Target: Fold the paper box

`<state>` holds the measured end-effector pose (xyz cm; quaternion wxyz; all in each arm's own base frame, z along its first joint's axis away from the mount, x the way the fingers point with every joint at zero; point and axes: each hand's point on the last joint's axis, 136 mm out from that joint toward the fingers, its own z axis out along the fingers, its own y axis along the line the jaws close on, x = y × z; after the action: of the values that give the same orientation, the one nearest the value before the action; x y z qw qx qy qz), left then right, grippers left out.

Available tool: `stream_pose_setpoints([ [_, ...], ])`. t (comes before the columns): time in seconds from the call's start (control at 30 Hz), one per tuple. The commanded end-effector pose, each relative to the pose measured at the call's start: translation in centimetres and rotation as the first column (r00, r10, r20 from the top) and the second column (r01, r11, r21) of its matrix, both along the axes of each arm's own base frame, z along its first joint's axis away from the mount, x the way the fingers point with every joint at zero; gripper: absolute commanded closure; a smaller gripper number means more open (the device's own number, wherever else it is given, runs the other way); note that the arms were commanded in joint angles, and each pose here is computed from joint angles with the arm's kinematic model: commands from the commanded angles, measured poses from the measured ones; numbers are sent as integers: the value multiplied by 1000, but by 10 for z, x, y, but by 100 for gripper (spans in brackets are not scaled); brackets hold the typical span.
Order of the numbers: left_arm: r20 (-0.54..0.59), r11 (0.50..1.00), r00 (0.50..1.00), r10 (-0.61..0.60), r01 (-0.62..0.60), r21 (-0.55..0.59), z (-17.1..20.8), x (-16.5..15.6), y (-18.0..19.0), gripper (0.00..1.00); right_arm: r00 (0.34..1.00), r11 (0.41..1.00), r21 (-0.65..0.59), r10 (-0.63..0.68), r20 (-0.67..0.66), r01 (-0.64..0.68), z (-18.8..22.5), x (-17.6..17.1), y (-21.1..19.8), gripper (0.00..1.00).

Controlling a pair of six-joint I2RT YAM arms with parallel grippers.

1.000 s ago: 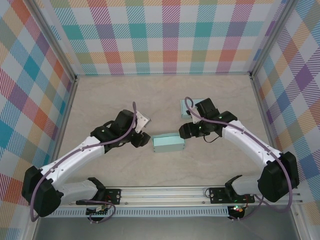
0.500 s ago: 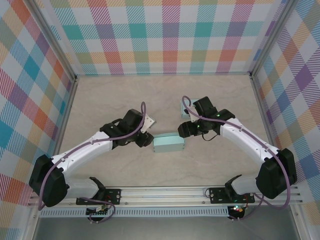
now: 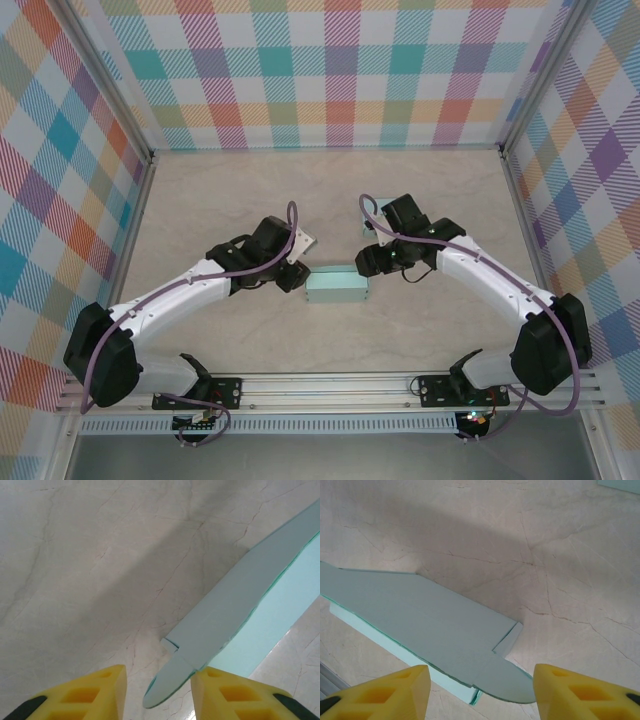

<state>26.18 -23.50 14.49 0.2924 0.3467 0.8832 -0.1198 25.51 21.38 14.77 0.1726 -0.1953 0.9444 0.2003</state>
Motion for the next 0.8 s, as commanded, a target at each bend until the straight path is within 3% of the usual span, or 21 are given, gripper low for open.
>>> stream_pose_setpoints([
  [0.0,-6,1000,1000,19,-19,5,4,1,-2,64,1000,1000,-10,13,16,-13,6,0,2,47],
  [0.5,-22,998,999,40,-39,50,-3,1,-1,77,1000,998,-61,5,5,-5,-2,-5,-2,63],
  [0.63,-20,998,999,47,-46,47,-2,1,-1,80,1000,997,-71,2,12,-1,-2,-5,-3,62],
  [0.77,-10,998,999,39,-39,50,-1,1,-1,81,1000,997,-77,1,26,1,1,-5,-4,55],
])
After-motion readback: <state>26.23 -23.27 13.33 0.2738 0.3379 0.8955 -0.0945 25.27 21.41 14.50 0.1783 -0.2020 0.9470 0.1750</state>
